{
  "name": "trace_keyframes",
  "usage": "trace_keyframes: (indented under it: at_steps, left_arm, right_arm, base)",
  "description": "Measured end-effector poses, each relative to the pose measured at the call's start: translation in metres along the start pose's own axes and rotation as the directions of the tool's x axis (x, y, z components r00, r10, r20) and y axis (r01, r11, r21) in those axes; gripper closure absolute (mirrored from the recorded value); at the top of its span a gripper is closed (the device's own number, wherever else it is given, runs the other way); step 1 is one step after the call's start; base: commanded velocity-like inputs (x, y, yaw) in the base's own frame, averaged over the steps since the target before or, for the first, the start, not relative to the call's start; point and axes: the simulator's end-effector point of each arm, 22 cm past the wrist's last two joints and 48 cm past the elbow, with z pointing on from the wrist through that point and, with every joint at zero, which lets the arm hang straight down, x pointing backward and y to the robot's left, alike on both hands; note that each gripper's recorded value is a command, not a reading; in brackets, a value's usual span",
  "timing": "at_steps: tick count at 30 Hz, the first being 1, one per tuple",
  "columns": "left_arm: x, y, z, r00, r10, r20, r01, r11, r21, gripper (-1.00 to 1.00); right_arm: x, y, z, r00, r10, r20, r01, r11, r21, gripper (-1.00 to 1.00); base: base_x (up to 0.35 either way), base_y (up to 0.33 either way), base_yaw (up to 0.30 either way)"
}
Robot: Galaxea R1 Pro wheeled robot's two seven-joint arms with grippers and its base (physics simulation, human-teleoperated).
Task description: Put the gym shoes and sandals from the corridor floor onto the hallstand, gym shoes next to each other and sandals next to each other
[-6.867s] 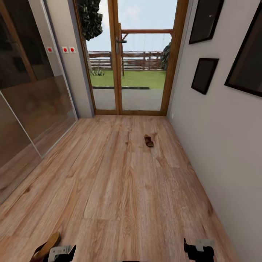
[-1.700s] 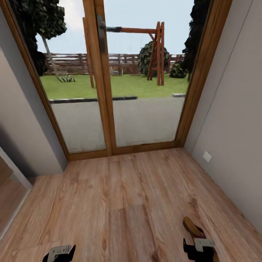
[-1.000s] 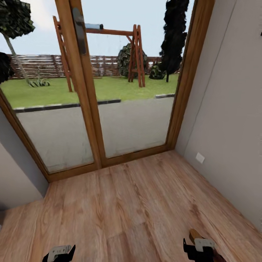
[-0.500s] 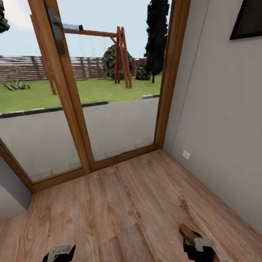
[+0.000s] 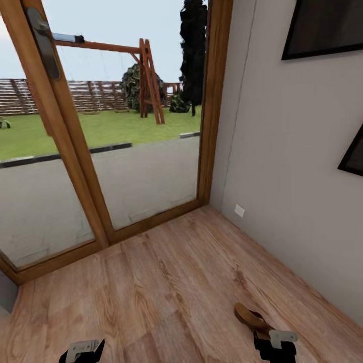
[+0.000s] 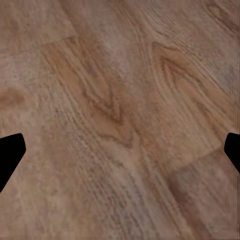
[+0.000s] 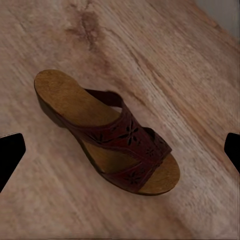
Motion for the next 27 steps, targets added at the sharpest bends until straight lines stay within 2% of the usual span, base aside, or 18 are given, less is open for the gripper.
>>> trace_keyframes:
  at_steps: [16, 27]
  left_arm:
    - [-0.0048, 0.0001, -0.0002, 1.000, -0.003, 0.011, 0.003, 1.000, -0.001, -1.00]
    - [-0.0081, 0.0000, -0.0004, 1.000, -0.004, 0.018, 0.004, 1.000, -0.001, -1.00]
  right_arm:
    - [-0.0047, -0.0005, -0.0005, 1.000, 0.003, 0.009, -0.003, 1.000, 0.001, -1.00]
    - [-0.0079, -0.0008, -0.0008, 1.000, 0.005, 0.016, -0.005, 1.000, 0.001, -1.00]
  base:
    - [0.024, 0.007, -0.238]
    - [0.143, 0.220, -0.238]
